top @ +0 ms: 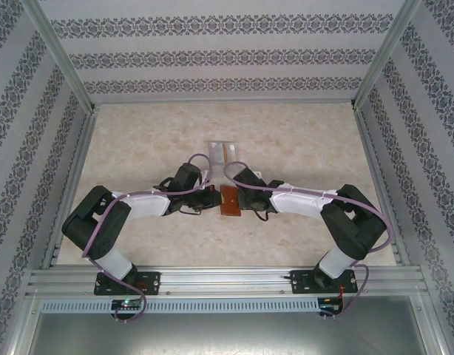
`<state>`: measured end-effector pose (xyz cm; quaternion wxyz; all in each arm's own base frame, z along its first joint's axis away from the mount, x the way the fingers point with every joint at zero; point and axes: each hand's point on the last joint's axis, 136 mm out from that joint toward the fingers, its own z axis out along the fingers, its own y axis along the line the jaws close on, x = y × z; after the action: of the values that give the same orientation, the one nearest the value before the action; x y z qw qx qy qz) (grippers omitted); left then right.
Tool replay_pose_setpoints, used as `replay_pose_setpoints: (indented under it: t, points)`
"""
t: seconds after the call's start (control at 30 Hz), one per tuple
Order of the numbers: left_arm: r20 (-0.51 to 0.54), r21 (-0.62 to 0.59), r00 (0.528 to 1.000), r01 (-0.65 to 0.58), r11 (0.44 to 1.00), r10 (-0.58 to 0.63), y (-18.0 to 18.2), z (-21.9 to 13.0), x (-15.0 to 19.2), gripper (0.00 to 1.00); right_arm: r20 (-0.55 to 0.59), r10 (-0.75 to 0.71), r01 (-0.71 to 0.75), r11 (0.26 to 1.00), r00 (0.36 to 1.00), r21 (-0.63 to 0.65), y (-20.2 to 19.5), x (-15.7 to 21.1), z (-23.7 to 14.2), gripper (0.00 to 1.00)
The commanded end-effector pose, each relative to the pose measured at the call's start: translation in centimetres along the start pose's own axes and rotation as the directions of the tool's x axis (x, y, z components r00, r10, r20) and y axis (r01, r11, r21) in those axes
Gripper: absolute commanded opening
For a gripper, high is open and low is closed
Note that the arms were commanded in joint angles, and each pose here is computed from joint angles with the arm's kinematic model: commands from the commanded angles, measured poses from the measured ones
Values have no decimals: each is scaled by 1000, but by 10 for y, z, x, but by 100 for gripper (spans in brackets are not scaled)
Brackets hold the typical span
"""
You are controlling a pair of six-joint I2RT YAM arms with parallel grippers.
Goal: Put the credit cards into the card holder
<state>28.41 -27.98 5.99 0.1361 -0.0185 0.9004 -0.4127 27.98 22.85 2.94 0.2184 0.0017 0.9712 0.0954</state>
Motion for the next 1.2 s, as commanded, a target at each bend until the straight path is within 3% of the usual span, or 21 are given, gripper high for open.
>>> replay_pose_setpoints:
  t: [0.0, 0.17, 0.37, 0.63, 0.77, 0.9, 1.17]
  points:
    - [7, 59, 1000, -28, 998, 28, -16, 1, -2, 5, 15, 18, -18, 1000, 1000, -10, -5, -3, 2, 23]
    - [-1, 43, 1000, -24, 999, 24, -8, 5, 1, 26, 46, -15, 19, 996, 999, -87, 5, -10, -20, 11]
    - [-15, 40, 999, -36, 999, 37, -10, 6, -1, 41, 80, -68, 81, 980, 995, -180, 22, -20, -48, 2]
    - [20, -2, 1000, 4, 1000, -4, -1, -8, -11, 59, 89, -43, 65, 965, 995, -256, 38, -27, -65, 2]
    - [65, 59, 996, 64, 996, -67, -2, -21, -18, 72, 80, -53, 74, 957, 995, -281, 45, -26, -68, 1]
    - [56, 70, 998, 38, 997, -42, -13, -28, -20, 78, 101, -85, 111, 947, 991, -302, 53, -31, -78, 1]
    - [62, 45, 997, 35, 998, -38, -9, -29, -22, 77, 127, -117, 153, 928, 985, -338, 65, -38, -90, 0]
